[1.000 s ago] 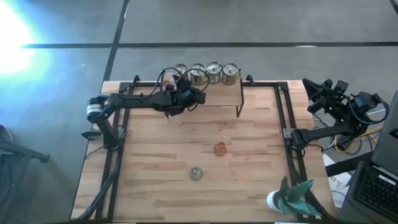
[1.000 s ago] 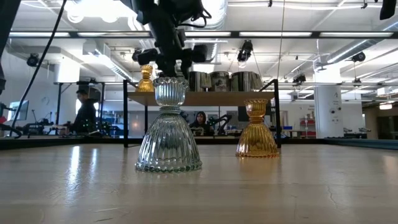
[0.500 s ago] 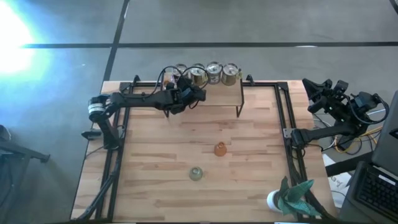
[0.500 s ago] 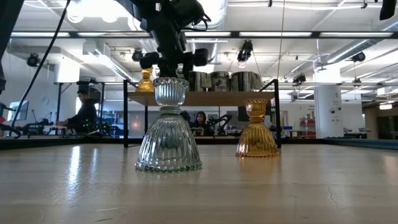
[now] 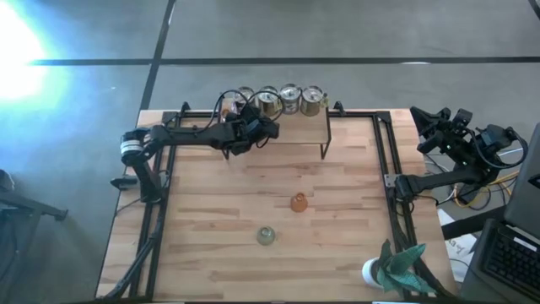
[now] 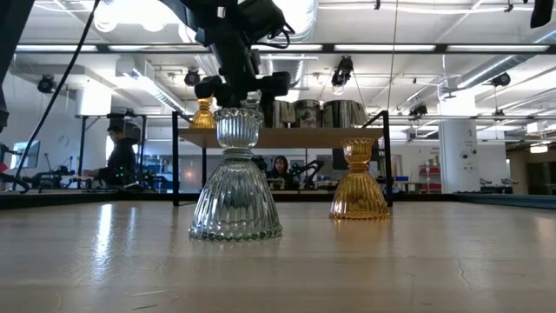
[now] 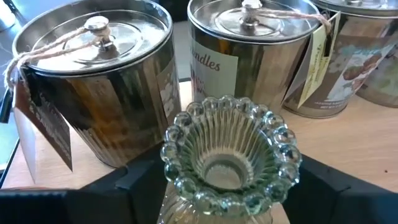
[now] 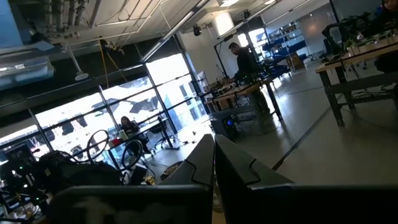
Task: Pick & Place candle stick holders
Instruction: Put the green glass candle holder on the shelf
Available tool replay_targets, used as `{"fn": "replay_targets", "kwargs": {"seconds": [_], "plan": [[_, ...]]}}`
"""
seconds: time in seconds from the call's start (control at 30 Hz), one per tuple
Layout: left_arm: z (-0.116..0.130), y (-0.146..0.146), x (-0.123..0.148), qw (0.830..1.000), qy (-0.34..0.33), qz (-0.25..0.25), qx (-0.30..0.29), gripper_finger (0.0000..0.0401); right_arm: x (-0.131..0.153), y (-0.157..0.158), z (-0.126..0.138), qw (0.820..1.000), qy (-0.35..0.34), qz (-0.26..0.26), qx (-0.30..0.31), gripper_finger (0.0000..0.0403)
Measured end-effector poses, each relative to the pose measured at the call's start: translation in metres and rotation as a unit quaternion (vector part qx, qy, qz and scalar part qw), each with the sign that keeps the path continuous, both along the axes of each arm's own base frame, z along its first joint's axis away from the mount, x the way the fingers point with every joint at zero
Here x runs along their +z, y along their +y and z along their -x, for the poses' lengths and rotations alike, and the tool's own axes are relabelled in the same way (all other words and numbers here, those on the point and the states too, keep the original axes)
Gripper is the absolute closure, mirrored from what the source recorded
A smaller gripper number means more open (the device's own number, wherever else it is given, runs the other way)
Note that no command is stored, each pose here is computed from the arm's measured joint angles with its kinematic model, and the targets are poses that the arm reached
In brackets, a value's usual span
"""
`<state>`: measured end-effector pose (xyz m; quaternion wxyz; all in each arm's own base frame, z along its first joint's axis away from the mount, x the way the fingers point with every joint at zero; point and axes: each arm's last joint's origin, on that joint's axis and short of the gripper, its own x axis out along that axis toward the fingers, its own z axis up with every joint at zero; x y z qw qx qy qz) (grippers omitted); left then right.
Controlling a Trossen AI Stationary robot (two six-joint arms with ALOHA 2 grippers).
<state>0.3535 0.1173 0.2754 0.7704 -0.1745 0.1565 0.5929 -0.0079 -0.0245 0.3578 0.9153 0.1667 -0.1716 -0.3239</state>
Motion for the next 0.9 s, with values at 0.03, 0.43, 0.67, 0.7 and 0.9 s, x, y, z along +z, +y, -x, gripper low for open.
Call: {"fn": "replay_targets", "kwargs": {"seconds": [0.03, 0.43, 0.67, 0.7, 0.9], "plan": [[0.000, 0.000, 0.000, 1.000, -0.001, 0.000, 0.000, 0.0133, 0.000, 0.000, 0.000, 1.000, 0.000, 0.000, 0.000, 0.0394], [0.004, -0.001, 0.010, 1.000, -0.018, -0.007, 0.001, 0.0126, 0.000, 0.000, 0.000, 1.000, 0.001, 0.001, 0.000, 0.0394], [0.006, -0.002, 0.017, 0.999, -0.031, -0.001, -0.009, 0.0126, 0.000, 0.000, 0.000, 1.000, 0.002, 0.002, 0.000, 0.0394], [0.007, -0.003, 0.018, 0.999, -0.033, 0.003, -0.015, 0.0126, 0.000, 0.000, 0.000, 1.000, 0.002, 0.001, -0.001, 0.0394], [0.009, -0.005, 0.023, 0.998, -0.046, 0.025, -0.044, 0.0126, 0.000, 0.000, 0.000, 1.000, 0.003, 0.002, 0.000, 0.0394]]}}
